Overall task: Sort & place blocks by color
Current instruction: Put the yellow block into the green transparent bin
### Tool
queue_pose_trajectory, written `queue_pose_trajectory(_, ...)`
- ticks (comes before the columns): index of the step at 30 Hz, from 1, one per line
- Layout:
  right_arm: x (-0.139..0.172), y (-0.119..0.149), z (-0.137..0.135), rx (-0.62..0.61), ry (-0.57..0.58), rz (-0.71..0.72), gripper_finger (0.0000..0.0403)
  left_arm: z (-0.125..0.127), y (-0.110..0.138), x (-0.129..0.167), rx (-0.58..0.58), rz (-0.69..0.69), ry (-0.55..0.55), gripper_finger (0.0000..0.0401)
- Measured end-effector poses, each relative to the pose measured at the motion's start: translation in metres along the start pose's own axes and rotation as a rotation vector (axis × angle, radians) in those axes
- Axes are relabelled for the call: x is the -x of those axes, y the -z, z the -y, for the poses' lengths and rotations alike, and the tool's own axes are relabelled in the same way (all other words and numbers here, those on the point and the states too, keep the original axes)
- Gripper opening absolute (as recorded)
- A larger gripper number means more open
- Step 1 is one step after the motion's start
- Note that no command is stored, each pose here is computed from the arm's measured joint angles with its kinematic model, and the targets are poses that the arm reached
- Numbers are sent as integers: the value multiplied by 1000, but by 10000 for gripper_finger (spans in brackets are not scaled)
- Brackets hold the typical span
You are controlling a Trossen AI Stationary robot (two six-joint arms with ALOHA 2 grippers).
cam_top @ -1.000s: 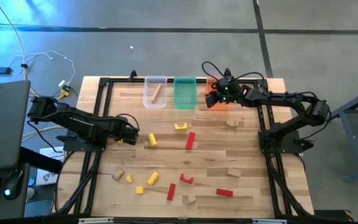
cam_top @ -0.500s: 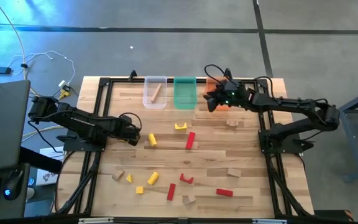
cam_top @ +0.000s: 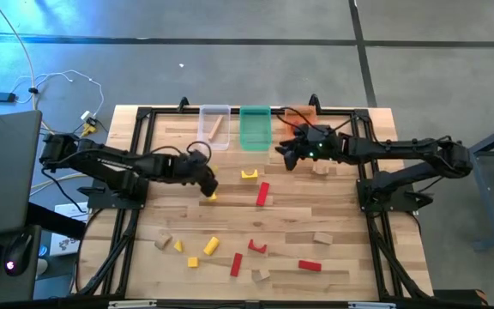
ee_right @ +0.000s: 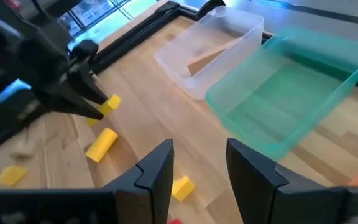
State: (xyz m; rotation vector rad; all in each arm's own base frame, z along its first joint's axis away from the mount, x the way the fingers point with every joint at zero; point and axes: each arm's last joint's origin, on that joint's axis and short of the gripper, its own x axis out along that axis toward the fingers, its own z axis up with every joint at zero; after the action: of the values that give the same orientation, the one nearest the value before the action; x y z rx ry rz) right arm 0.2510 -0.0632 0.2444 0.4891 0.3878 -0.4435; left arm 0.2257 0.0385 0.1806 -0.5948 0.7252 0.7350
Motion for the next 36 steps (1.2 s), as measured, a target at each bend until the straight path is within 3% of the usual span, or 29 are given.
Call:
queue_pose_trajectory(5,2,12,-7,11,59,-52,133,6,-22,-1,-18,96,181,71)
queue_pose_trajectory(9,4,23,-7,11,137,-120,133,2,-35,-3,-18,137,247,71)
queue_pose_trajectory(16,9,36,-2,-13,238,-221,133,-14,-57,-5,13,252,242,71)
queue_pose_trajectory(24,10,40,0,-22,266,-258,133,-34,-84,-3,72,384,294,77)
queue_pose_trajectory(36,11,41,1,-18,278,-268,133,-43,-135,2,32,447,211,76)
